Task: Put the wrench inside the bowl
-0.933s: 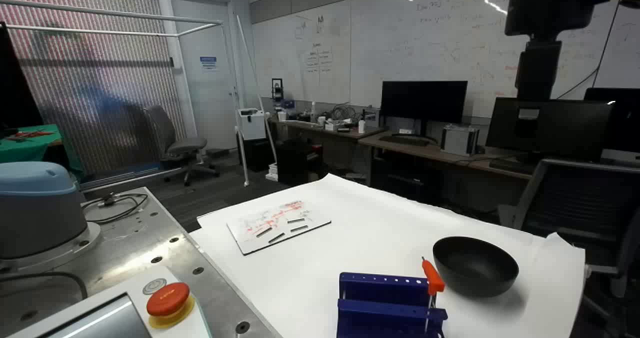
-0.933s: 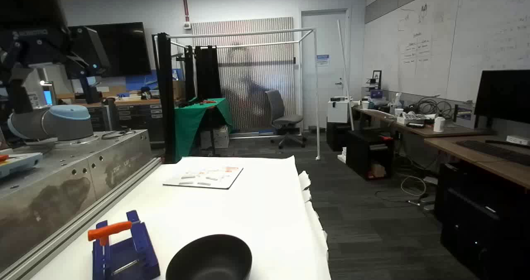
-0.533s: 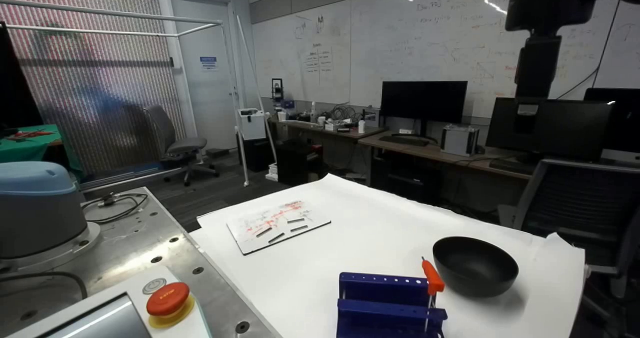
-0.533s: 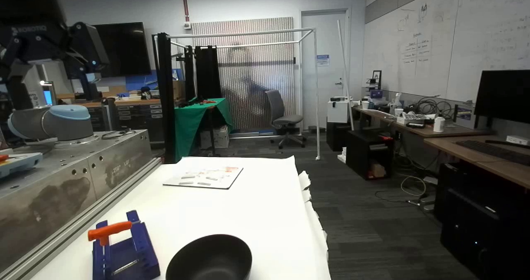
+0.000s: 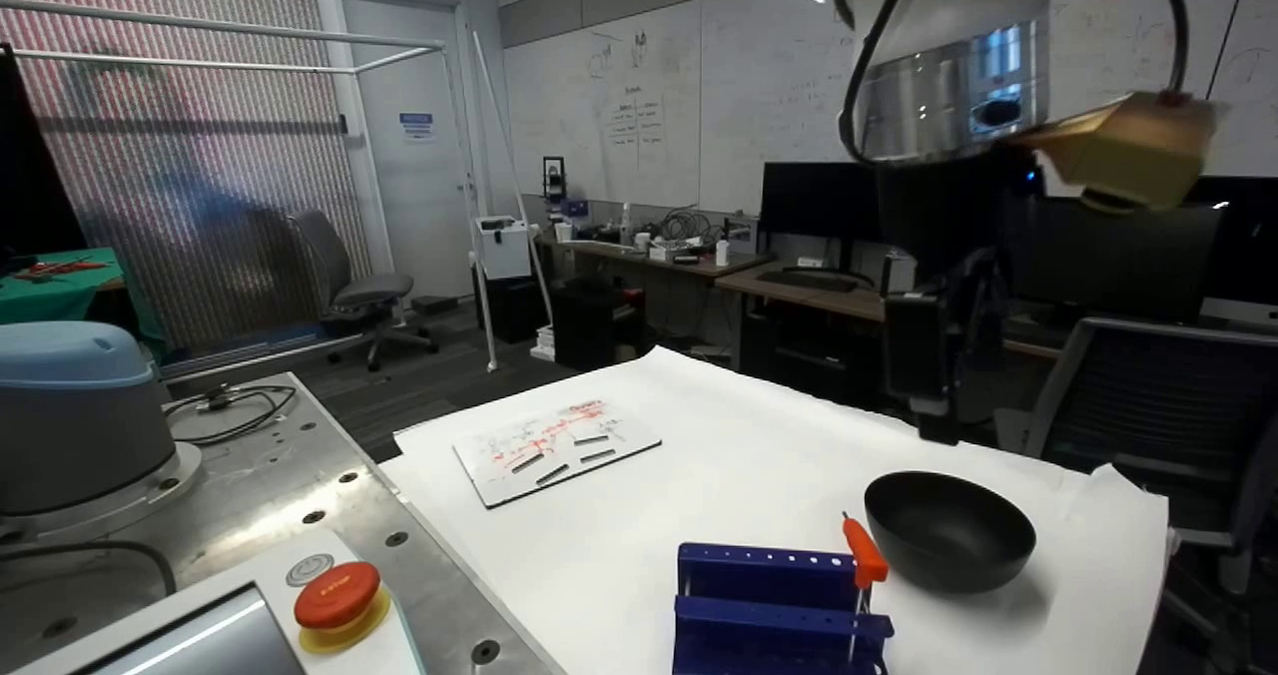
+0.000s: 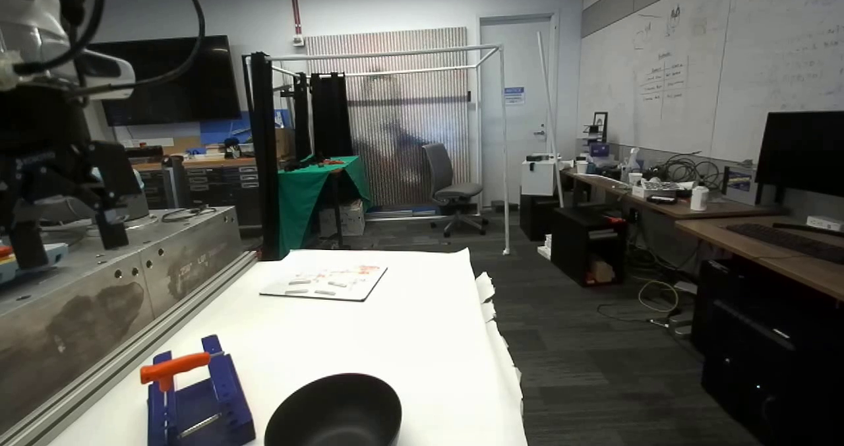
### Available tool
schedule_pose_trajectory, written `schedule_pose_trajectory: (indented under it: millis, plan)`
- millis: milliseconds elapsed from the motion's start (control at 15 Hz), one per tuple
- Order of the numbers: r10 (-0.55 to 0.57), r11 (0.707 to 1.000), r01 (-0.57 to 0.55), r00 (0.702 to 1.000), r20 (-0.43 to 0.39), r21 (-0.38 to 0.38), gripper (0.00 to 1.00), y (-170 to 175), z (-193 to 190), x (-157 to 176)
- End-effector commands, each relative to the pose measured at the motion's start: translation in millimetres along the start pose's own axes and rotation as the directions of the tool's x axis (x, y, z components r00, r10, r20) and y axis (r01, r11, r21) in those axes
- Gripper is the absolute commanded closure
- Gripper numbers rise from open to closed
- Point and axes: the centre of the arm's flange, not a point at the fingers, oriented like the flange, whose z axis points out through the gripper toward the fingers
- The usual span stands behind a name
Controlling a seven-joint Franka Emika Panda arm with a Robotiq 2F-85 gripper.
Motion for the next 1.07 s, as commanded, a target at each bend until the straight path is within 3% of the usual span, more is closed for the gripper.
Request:
schedule_pose_trajectory:
  millis: [0,267,600,867,933,1000]
  plan:
    - [0.092,0.996,-0.092,0.995,-0.039,0.002,0.0,-15.7,27.9,50.3]
    - [0.159,0.986,-0.155,0.985,-0.071,0.065,0.0,1.0,77.3,79.1]
    - [0.222,0.971,-0.221,0.975,-0.004,0.095,0.0,26.8,133.2,91.5]
    - [0.198,0.973,-0.204,0.978,0.061,0.111,0.0,21.0,157.1,97.5]
    - [0.189,0.974,-0.196,0.979,0.074,0.111,0.02,17.8,160.2,97.7]
    - [0.174,0.976,-0.184,0.981,0.089,0.114,0.26,13.6,162.8,97.4]
